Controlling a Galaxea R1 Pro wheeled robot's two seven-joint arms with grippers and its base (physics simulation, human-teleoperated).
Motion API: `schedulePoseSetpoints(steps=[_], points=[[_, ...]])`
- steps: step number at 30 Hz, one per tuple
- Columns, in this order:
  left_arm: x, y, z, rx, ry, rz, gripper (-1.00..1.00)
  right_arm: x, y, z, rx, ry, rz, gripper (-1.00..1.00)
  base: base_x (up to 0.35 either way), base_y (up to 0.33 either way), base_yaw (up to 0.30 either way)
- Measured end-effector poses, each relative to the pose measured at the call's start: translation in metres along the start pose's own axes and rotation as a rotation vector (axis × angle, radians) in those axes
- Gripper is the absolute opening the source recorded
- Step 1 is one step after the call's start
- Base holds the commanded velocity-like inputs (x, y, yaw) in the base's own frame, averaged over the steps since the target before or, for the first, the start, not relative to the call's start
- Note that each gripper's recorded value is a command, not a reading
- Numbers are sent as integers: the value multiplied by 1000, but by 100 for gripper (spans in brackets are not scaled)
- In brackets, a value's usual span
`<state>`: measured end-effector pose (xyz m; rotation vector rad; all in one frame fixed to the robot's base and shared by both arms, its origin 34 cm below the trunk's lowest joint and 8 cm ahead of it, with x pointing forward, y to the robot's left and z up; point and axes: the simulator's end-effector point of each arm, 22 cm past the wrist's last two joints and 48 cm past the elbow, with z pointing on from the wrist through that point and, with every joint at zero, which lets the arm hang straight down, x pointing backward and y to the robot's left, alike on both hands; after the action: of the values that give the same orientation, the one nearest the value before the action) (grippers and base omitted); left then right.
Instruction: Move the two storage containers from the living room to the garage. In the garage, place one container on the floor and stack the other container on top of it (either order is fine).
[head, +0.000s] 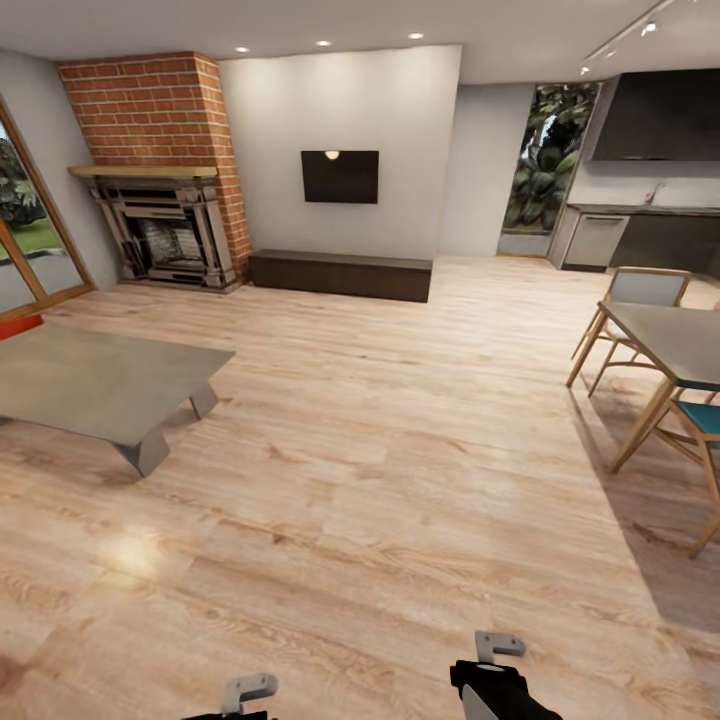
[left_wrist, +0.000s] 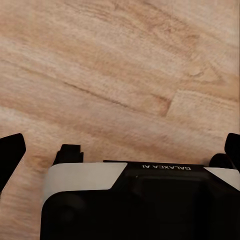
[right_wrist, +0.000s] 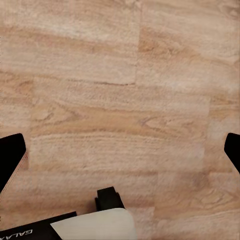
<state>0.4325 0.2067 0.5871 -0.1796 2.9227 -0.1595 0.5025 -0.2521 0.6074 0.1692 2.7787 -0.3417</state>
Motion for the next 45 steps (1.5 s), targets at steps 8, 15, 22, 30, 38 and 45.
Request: schedulePoseSetpoints(steps=[8, 15, 22, 30, 38, 45], points=[[0, 0, 0, 0, 0, 0, 100, 0, 0, 0, 0, -1, -1, 100, 326, -10, 0], [0, 0, 0, 0, 0, 0, 100, 0, 0, 0, 0, 0, 0, 100, 323, -121, 0], [0, 0, 0, 0, 0, 0, 100, 0, 0, 0, 0, 0, 0, 100, 299, -199, 0], [0, 0, 0, 0, 0, 0, 100, 0, 0, 0, 0, 0, 0, 100, 287, -218, 0], [0, 0, 0, 0, 0, 0, 100, 0, 0, 0, 0, 0, -1, 100, 302, -123, 0], [0, 0, 0, 0, 0, 0, 100, 0, 0, 0, 0, 0, 0, 100, 323, -5, 0]])
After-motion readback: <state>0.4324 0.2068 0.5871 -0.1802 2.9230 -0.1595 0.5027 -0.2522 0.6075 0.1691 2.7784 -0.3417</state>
